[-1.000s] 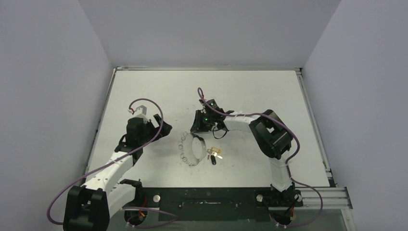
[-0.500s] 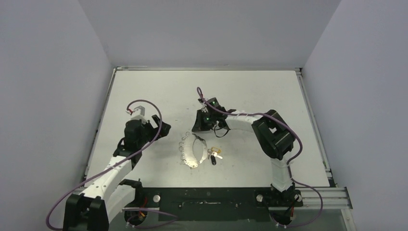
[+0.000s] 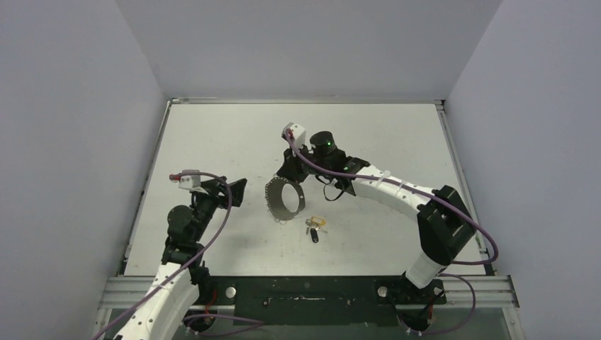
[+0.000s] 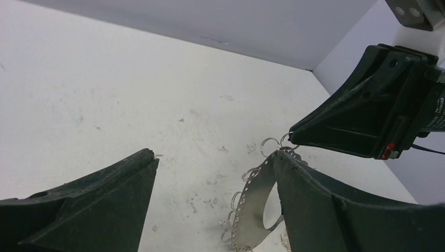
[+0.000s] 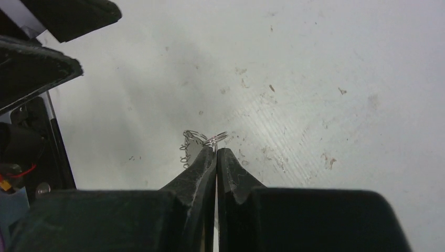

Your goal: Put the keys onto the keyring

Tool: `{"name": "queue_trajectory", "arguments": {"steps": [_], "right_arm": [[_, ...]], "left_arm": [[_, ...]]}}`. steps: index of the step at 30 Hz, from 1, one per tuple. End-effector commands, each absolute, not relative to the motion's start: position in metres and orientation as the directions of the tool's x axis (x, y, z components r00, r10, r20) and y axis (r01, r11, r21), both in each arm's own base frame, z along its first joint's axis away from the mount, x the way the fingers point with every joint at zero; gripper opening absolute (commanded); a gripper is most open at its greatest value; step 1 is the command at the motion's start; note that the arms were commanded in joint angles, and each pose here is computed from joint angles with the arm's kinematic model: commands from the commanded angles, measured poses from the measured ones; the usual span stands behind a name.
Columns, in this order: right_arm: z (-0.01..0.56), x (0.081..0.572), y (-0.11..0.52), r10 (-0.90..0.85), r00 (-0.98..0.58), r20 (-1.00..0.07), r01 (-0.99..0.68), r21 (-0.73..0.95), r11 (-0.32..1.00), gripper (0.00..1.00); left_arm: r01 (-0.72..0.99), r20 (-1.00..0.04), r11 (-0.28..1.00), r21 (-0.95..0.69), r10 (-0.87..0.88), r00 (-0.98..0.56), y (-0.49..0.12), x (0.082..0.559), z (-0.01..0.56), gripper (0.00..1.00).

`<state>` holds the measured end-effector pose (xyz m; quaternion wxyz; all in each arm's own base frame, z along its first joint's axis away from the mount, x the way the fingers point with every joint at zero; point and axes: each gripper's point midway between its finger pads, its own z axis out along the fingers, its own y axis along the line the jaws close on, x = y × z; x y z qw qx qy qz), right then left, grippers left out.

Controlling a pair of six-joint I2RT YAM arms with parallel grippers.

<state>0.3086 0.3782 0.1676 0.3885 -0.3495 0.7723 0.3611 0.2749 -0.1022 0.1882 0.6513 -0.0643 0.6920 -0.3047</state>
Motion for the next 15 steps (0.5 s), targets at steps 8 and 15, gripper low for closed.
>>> {"name": "queue_trajectory", "arguments": {"steps": [8,15], "right_arm": [[0.232,0.290,0.394,-0.196,-0.111,-0.974,-0.965,0.059,0.256,0.00],[0.228,0.282,0.394,-0.151,-0.101,-0.983,-0.975,0.067,0.214,0.00]], "left_arm": [[0.535,-0.928,0.794,-0.287,-0.369,0.049,-0.127,0.281,0.237,0.70],[0.627,-0.963,0.760,-0.173,-0.263,0.053,-0.161,0.286,0.232,0.66]]}}
